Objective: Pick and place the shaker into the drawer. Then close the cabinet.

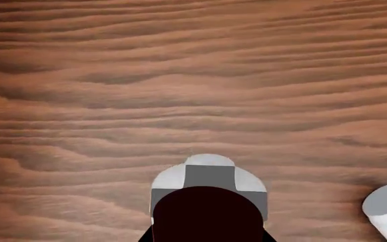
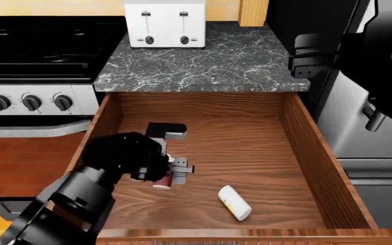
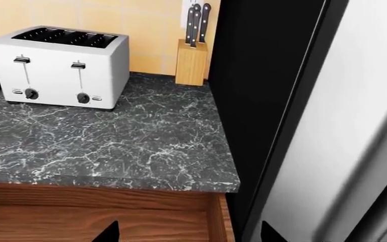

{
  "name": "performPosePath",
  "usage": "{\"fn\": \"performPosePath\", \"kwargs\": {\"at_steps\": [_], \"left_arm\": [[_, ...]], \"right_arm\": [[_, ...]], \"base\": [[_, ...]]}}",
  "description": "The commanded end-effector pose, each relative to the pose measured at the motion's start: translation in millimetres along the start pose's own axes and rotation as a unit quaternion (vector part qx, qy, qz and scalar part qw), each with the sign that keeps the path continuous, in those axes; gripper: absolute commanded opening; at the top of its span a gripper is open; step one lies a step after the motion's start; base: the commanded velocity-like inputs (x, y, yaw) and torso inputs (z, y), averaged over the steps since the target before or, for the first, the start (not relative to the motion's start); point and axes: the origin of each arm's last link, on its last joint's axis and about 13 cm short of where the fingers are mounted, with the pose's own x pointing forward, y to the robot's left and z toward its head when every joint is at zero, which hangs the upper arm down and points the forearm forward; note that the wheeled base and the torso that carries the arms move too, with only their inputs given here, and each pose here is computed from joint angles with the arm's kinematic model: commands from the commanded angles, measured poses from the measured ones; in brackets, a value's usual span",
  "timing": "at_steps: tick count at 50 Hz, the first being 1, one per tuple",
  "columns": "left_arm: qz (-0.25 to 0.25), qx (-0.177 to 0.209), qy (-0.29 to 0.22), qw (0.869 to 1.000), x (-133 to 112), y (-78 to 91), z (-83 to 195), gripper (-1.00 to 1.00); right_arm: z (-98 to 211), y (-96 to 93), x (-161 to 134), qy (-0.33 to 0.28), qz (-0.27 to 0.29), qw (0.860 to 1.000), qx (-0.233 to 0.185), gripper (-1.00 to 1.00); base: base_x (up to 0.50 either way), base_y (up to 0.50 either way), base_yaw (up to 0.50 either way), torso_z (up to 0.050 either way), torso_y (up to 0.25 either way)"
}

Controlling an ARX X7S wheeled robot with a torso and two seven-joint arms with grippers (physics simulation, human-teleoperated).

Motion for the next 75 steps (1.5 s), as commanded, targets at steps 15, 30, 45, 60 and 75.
{"fn": "performPosePath", "kwargs": {"at_steps": [15,30,45,60,75], "left_arm": [[-0.012,-0.007,0.060,0.998,28,1.7,-25,-1.00],[-0.013,0.003,0.066,0.998,26,2.4,-22,1.00],[0.007,0.010,0.001,1.000,17,9.8,-1,1.00],[0.047,0.074,-0.161,0.983,-67,11.3,9,1.00],[0.081,0.092,-0.273,0.954,-120,21.7,16,1.00]], "right_arm": [[-8,1.8,7,0.010,0.001,1.000,-0.002,1.00],[-11,-0.3,9,0.013,0.000,1.000,-0.003,1.00],[-12,3.3,10,0.016,0.007,1.000,-0.008,1.00],[-10,4.9,5,0.013,0.009,1.000,-0.009,1.00],[-14,10.1,0,0.008,0.014,1.000,-0.010,1.00]], "base": [[0.00,0.00,0.00,0.000,0.001],[0.00,0.00,0.00,0.000,0.000],[0.00,0.00,0.00,0.000,0.000],[0.00,0.00,0.00,0.000,0.000],[0.00,0.00,0.00,0.000,0.000]]}}
